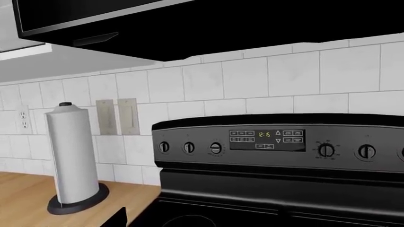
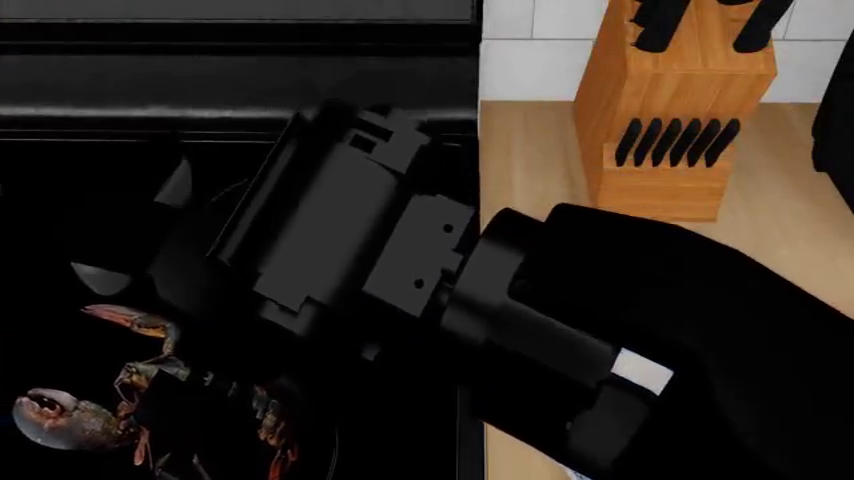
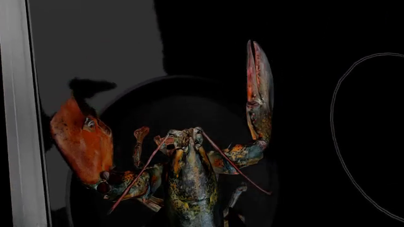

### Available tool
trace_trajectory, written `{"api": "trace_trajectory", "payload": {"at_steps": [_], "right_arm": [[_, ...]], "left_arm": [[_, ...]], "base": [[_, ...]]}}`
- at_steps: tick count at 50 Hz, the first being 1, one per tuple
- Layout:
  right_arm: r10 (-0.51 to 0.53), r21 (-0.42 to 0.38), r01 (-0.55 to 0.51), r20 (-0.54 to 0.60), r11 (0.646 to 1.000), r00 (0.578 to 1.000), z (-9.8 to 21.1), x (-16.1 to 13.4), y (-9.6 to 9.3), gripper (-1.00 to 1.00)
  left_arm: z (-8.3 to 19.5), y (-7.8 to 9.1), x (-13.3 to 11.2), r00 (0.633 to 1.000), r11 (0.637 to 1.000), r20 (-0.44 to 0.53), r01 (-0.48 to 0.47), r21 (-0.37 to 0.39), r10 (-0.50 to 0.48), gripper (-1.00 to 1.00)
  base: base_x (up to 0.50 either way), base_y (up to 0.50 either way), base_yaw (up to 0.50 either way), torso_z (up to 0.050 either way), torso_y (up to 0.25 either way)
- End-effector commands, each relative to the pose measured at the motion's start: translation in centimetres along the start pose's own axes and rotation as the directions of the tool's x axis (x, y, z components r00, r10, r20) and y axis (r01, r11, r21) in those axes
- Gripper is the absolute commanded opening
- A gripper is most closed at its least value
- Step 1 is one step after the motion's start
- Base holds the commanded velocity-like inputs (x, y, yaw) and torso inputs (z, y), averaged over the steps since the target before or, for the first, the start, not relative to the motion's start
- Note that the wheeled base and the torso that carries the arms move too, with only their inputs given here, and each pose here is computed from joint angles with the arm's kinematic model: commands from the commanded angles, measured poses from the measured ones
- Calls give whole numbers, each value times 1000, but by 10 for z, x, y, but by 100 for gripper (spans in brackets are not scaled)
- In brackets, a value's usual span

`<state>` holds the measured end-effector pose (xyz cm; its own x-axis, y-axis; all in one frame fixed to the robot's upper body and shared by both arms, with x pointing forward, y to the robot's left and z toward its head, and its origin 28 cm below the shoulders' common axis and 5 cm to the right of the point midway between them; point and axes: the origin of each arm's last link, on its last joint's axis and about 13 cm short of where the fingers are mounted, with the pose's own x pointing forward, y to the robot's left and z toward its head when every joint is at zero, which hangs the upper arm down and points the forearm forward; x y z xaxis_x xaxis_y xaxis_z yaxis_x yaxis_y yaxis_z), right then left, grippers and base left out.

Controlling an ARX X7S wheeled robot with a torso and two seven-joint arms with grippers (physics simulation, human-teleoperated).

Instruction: Pick the lobster from the plate and place it in the pan.

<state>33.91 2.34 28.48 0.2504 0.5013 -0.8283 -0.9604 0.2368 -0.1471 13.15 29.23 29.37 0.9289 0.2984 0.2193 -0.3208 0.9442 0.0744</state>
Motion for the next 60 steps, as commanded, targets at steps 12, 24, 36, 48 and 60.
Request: {"api": "trace_trajectory", "payload": {"at_steps": [12, 24, 36, 48, 60], "right_arm": [[26, 2, -26, -15, 1000, 1000, -10, 15, 3, -100], [28, -2, -28, -28, 1000, 999, -12, 21, 2, -100], [34, 4, -34, -31, 999, 999, -15, 27, 2, -100], [23, -2, -23, -7, 1000, 1000, -8, 9, 2, 100], [-32, -17, 33, 23, 999, 999, 2, -24, 1, 100]], "left_arm": [[-3, 0, 0, 1000, 1000, -7, 1, -6, -1, 100], [-3, 1, 0, 1000, 1000, -1, -3, -10, 3, 100], [-4, 1, -1, 1000, 1000, -4, -4, -11, 4, 100], [-4, 2, -1, 1000, 1000, -4, -3, -11, 3, 100], [-3, 2, -1, 1000, 1000, -3, -2, -12, 2, 100]], "base": [[0, 0, 1, 0, 0], [1, 1, 1, 0, 0], [1, 2, 3, 0, 0], [1, 1, 1, 0, 0], [0, 0, 0, 0, 0]]}}
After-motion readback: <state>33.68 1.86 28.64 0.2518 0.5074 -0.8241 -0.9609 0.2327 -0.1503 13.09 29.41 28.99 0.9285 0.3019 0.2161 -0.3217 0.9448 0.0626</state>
